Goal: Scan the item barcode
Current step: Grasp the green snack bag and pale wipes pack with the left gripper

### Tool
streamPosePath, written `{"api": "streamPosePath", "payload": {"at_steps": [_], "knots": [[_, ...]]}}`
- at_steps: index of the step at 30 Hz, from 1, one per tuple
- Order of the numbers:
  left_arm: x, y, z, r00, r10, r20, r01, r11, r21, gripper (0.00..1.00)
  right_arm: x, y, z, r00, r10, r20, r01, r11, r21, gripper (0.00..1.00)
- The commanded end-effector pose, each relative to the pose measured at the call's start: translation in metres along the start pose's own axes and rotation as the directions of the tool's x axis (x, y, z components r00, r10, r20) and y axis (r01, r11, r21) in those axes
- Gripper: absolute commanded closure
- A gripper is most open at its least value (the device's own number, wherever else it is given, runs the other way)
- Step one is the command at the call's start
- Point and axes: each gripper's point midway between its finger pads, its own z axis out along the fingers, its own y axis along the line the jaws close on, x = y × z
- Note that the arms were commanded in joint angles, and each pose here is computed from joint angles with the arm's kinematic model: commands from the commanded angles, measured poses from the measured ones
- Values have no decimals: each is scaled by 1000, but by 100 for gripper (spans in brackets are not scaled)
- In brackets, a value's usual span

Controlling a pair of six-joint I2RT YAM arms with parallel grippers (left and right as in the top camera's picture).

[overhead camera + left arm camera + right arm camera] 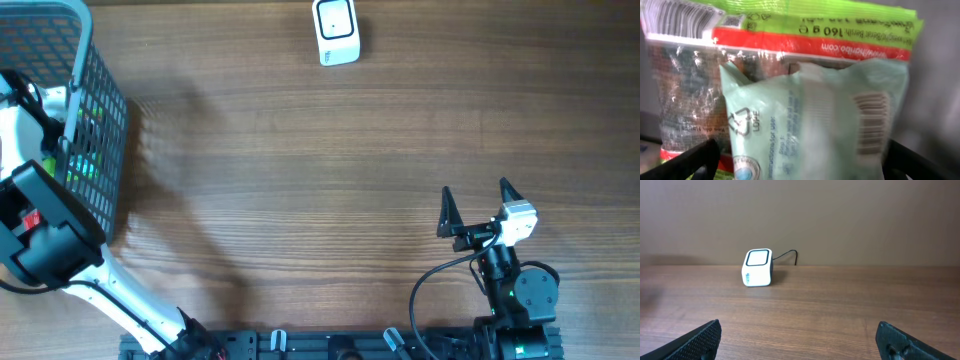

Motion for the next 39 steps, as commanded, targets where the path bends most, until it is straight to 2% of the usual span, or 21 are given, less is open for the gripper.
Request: {"api": "streamPosePath", "payload": {"at_steps": [1,3,5,7,8,10,11,12,15,18,22,25,27,35,39], "knots": [[19,-7,14,1000,-24,-8,24,1000,19,0,-1,3,0,1000,14,6,-14,1000,-17,0],[26,-8,23,1000,-25,-9,25,1000,16,0,-1,3,0,1000,14,6,-14,1000,-17,0],[30,-7,27,1000,-25,-13,25,1000,2,11,-1,3,0,1000,14,6,-14,1000,-17,1],[31,-5,27,1000,-20,-15,20,1000,-12,41,-1,3,0,1000,14,6,-14,1000,-17,0],[30,-4,27,1000,-19,-12,19,1000,-14,62,-1,3,0,1000,14,6,-14,1000,-17,0],[29,-4,27,1000,-19,-9,19,1000,-14,79,-1,3,0,1000,14,6,-14,1000,-17,0],[29,-3,27,1000,-19,-8,19,1000,-15,92,-1,3,0,1000,14,6,-14,1000,-17,0],[26,-3,24,1000,-19,1,19,1000,-18,96,-1,3,0,1000,14,6,-14,1000,-17,0],[1,7,-4,996,-17,85,21,999,-50,96,-1,3,0,1000,14,6,-14,1000,-17,0],[-39,23,-64,971,-14,239,41,993,-108,96,-1,3,0,1000,14,6,-14,1000,-17,0],[-68,34,-140,909,14,416,65,982,-175,96,-1,3,0,1000,14,6,-14,1000,-17,0],[-77,37,-179,866,32,498,82,975,-205,96,-1,3,0,1000,14,6,-14,1000,-17,0],[-81,38,-194,846,23,533,104,973,-207,96,-1,3,0,1000,14,6,-14,1000,-17,0],[-83,38,-208,829,30,559,111,970,-216,96,-1,3,0,1000,14,6,-14,1000,-17,0],[-92,42,-254,747,12,665,177,960,-216,96,-1,3,0,1000,14,6,-13,1000,-17,0]]}}
